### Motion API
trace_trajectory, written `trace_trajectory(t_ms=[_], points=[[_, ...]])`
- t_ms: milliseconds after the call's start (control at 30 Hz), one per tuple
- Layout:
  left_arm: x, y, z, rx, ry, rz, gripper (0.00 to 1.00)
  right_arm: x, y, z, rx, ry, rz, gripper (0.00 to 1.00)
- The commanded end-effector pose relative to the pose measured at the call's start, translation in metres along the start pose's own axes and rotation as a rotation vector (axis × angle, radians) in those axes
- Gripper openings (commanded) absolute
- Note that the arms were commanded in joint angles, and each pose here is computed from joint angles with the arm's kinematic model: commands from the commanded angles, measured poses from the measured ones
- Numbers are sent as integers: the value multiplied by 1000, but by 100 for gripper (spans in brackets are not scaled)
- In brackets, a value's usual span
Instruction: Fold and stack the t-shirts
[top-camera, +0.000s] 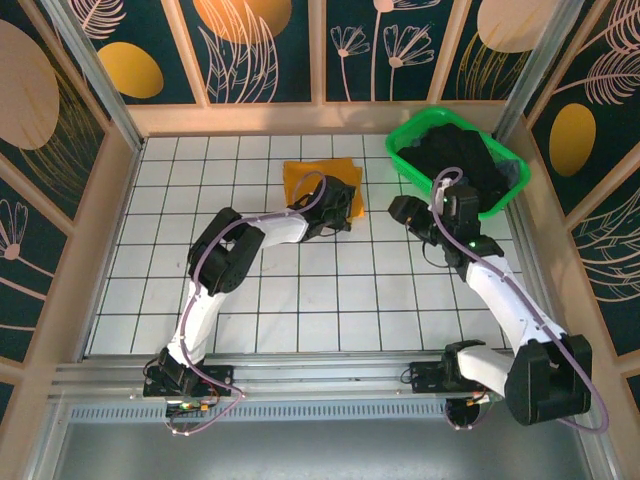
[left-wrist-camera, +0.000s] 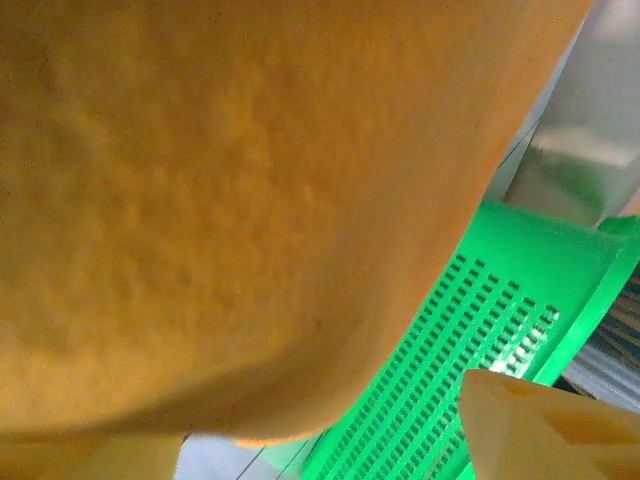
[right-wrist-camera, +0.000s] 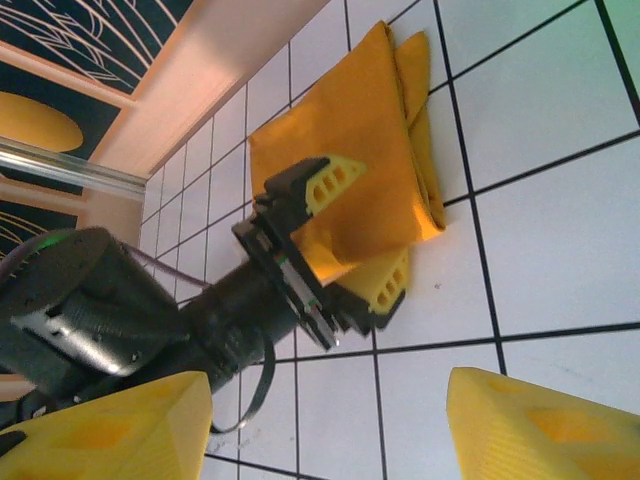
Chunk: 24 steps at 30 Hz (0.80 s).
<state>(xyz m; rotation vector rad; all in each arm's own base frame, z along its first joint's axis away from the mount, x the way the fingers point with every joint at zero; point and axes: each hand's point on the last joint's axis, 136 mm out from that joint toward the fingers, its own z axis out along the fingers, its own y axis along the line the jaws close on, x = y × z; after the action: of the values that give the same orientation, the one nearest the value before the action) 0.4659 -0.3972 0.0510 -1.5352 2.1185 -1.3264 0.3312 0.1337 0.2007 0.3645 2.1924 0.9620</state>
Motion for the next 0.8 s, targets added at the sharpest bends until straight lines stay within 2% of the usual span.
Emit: trace_trajectory(t_ms=[0,67,100,167,200,333,433,600,767], points=[[-31,25,12,-54,-125,-68,62,12,-10,-7,28,27,9,63],[-45,31,16,-72,-170,-47,44,10,-10,-9,29,24,8,63],[-52,35,18,-82,-180,-37,27,9,-9,-10,30,21,5,63],[-66,40,16,-92,-199,-34,3,7,-8,-11,34,19,1,63],[-74,38,12,-82,-210,-33,0,6,-8,-11,36,16,-1,63],[-119,24,-18,-28,-266,2,0,3,-8,-11,36,10,-2,63],[-161,7,-43,9,-263,78,0,3,-9,-9,32,10,4,62],[-235,-11,-94,-6,-266,311,0,3,-7,-2,10,17,12,62],[-304,-5,-143,-115,-259,533,0,4,0,7,-46,45,3,62]])
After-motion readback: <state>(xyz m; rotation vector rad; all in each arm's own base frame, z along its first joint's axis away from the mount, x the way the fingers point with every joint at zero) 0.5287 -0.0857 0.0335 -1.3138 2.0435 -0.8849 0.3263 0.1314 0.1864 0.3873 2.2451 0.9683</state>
